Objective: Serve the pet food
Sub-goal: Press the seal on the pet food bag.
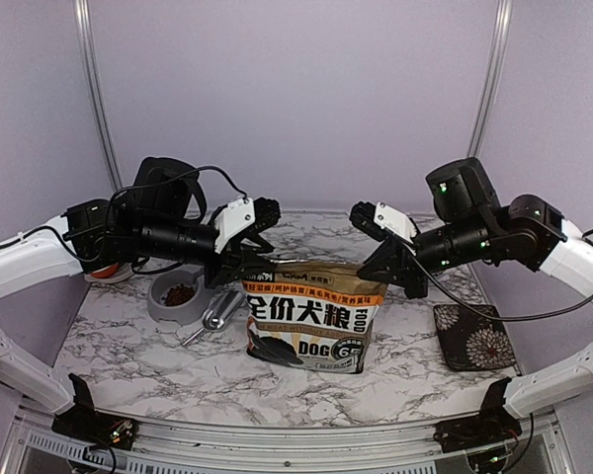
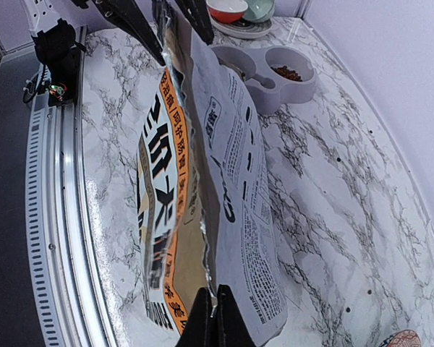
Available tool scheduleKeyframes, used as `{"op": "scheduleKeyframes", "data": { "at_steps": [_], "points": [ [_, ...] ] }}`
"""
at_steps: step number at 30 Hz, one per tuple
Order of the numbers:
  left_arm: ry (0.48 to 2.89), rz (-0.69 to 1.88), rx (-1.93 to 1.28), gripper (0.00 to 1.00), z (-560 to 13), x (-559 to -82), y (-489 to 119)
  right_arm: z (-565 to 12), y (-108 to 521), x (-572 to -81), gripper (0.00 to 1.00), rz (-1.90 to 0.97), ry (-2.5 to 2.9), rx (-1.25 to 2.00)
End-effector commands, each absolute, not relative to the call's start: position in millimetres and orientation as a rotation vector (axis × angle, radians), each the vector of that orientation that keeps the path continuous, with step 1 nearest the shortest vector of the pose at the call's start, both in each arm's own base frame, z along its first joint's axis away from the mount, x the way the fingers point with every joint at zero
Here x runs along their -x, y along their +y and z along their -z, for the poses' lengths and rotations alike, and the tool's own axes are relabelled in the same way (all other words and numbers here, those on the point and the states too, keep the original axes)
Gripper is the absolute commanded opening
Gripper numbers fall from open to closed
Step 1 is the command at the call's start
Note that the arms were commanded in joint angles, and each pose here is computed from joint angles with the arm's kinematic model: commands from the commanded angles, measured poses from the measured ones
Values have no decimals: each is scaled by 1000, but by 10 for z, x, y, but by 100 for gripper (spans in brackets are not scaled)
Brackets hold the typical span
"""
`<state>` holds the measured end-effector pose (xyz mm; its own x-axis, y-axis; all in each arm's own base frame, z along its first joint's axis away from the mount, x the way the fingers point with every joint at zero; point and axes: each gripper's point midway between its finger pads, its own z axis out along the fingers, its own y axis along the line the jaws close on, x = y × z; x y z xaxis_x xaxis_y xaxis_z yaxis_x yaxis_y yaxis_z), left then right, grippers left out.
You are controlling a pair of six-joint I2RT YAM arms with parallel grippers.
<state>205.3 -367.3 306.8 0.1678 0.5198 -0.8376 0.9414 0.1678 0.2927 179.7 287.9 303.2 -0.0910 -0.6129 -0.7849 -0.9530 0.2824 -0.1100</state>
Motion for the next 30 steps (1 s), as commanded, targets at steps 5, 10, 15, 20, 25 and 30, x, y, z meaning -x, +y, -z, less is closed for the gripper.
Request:
{"op": "scheduleKeyframes", "data": {
  "at_steps": [5, 10, 15, 20, 25, 30],
  "points": [
    [1474, 488, -1478, 31, -3053, -2154, -3540, -3248, 2703, -1837, 0, -508, 1733, 1380],
    [1471, 470, -1483, 26, -3036, -2174, -3516, -3268, 2660, -1835, 0, -508, 1722, 1376],
    [1453, 448, -1495, 18, -3033, -2175, -3489, -3379, 2543, -1901, 0, -482, 1716, 1334],
    [1431, 448, -1488, 1, -3100, -2158, -3474, -3431, 2488, -1923, 0, -462, 1712, 1320],
    [1410, 460, -1464, 0, -3210, -2126, -3442, -3483, 2478, -1990, 2, -435, 1706, 1300],
    [1421, 479, -1451, 0, -3232, -2126, -3462, -3456, 2687, -2067, 47, -498, 1743, 1334]
  ]
}}
